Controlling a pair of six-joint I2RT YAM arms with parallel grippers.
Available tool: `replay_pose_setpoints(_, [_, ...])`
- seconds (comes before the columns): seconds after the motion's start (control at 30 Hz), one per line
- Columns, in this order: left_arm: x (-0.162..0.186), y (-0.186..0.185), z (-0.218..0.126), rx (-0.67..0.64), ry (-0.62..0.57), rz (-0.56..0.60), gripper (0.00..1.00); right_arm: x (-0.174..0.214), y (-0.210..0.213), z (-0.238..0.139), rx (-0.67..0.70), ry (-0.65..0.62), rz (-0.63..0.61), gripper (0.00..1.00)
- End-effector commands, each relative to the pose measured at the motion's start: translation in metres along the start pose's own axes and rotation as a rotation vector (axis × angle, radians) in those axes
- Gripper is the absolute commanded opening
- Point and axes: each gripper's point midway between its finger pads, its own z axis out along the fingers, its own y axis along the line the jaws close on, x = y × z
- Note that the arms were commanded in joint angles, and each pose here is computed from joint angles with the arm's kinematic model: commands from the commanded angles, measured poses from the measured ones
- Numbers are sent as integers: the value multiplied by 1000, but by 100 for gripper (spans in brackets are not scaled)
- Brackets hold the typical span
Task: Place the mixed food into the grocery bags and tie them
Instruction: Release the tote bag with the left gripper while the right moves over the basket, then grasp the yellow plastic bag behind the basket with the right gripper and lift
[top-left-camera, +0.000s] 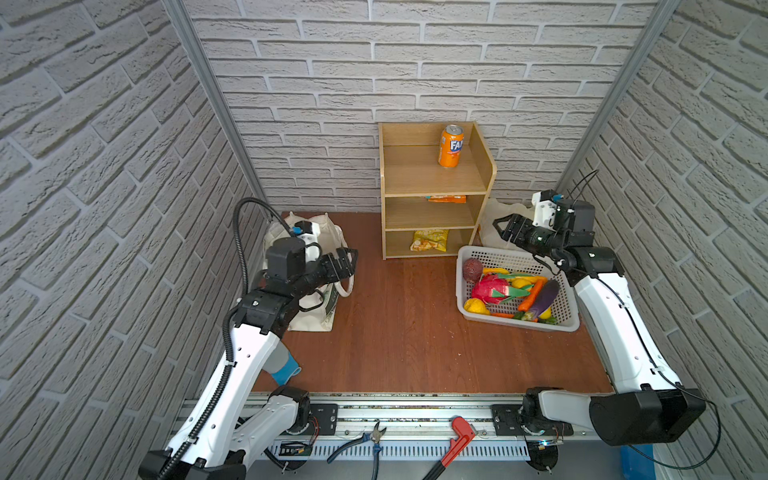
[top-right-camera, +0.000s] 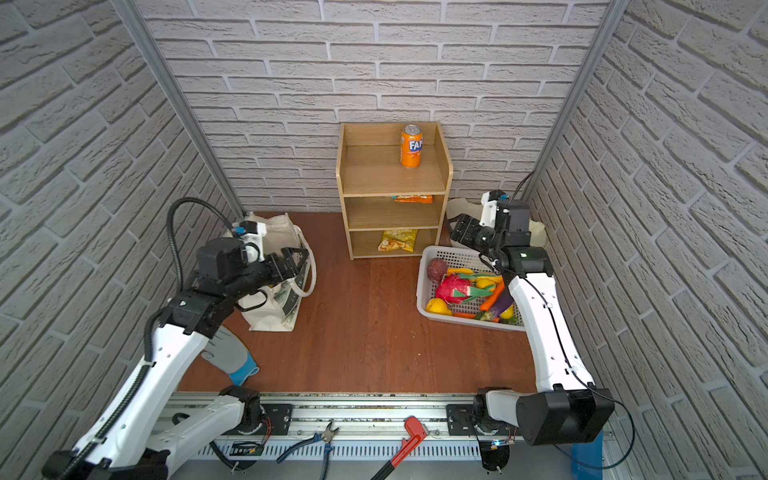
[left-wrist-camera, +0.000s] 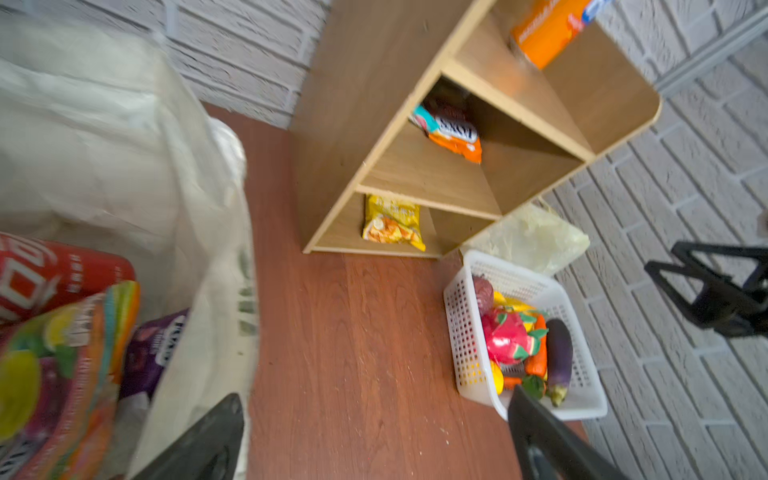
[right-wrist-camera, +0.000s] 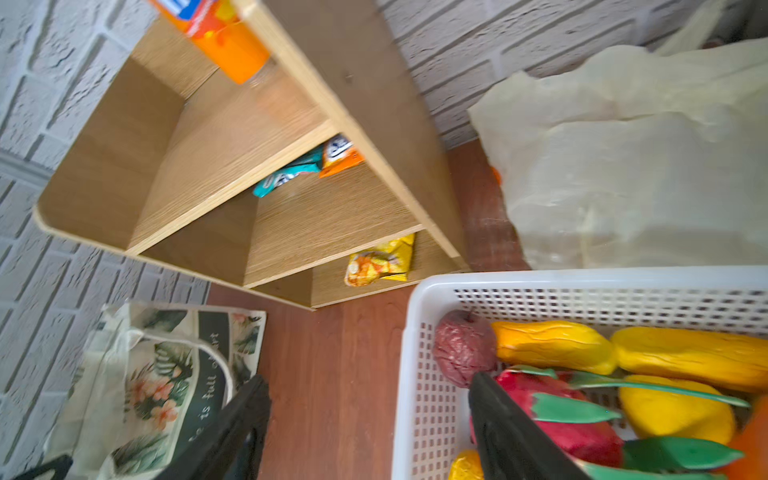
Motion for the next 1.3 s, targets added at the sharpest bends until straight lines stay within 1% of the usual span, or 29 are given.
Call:
replay_pose_setpoints(0.0, [4, -20, 27, 1, -19, 57, 98, -6, -50, 4, 111, -10, 60, 78])
replay_pose_setpoints(0.17, [31, -56, 62, 50, 81, 154, 98, -19, -119, 9, 297, -57, 132, 81])
replay_pose_setpoints(0.27, [43, -72, 76, 100, 116, 163, 98, -28, -152, 12, 382, -83, 187, 83])
replay_pose_setpoints(0.37, [51, -79, 86, 125, 137, 162, 98, -37, -178, 18, 440, -90, 248, 85])
replay_pose_setpoints(0.6, [55, -89, 100, 175, 143, 147, 98, -60, -213, 40, 542, -123, 265, 86])
replay_pose_setpoints(0.8, [60, -96, 109, 214, 168, 146, 98, -74, -232, 67, 561, -134, 284, 88])
replay_pose_setpoints(0.9, [65, -96, 114, 219, 188, 143, 98, -74, -246, 78, 599, -128, 296, 89])
replay_pose_setpoints(1.0, [68, -100, 118, 238, 203, 133, 98, -77, -258, 85, 632, -142, 295, 89])
replay_pose_setpoints(1.13, [68, -103, 121, 253, 208, 127, 98, -82, -267, 98, 635, -148, 279, 89])
replay_pose_setpoints(1.2, [68, -105, 122, 261, 208, 127, 98, -83, -272, 106, 639, -139, 276, 88])
replay_pose_setpoints(1.27, [68, -107, 123, 270, 211, 121, 98, -86, -274, 112, 638, -133, 269, 84])
